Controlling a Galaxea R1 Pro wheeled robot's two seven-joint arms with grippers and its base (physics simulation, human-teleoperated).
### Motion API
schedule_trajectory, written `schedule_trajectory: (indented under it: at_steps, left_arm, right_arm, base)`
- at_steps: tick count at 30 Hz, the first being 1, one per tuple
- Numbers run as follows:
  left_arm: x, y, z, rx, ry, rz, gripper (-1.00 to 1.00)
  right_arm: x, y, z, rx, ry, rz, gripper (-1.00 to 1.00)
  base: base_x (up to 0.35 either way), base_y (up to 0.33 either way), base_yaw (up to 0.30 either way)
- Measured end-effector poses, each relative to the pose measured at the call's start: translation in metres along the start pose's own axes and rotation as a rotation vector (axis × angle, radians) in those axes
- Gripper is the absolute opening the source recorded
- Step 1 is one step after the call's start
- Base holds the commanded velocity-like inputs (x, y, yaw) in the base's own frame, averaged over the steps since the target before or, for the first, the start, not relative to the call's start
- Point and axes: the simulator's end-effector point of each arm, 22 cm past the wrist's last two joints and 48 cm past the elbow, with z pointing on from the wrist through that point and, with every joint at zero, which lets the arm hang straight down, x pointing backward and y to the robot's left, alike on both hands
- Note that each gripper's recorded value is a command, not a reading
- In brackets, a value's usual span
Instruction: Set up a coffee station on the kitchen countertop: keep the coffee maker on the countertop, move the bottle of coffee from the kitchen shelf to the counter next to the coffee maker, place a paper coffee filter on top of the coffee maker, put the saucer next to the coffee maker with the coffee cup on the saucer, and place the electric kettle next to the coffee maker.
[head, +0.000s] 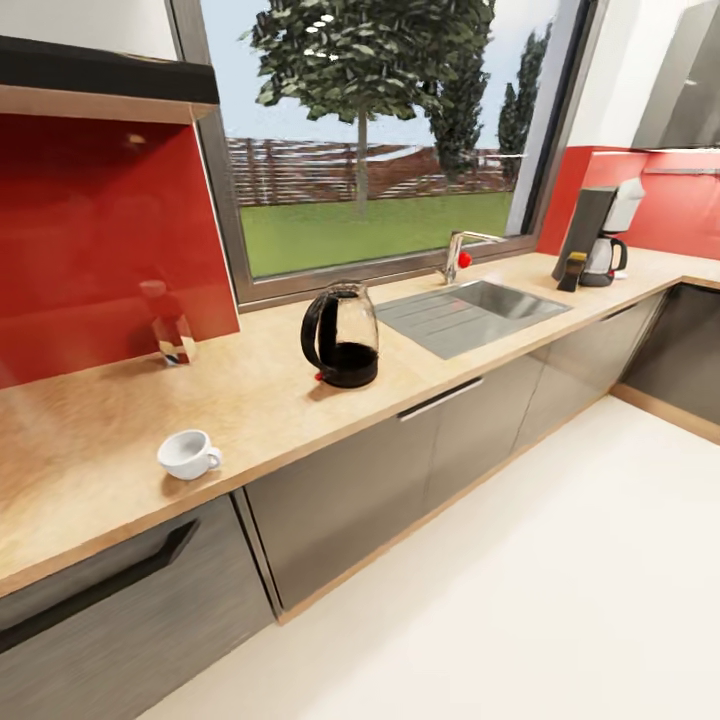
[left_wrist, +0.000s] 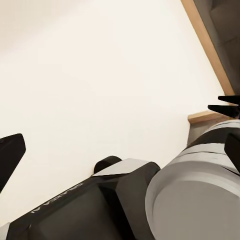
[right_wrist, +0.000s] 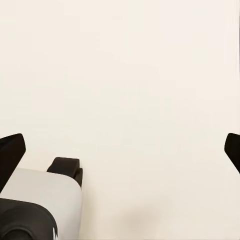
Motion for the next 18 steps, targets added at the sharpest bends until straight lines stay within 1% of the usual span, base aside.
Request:
schedule_trajectory:
  at_steps: [18]
  left_arm:
    - [-0.0015, -0.0003, 0.0000, 0.001, -0.003, 0.003, 1.00]
  right_arm:
    - [-0.0020, -0.0001, 0.0000, 0.000, -0.005, 0.000, 1.00]
  base:
    - [0.001, 0.004, -0.278]
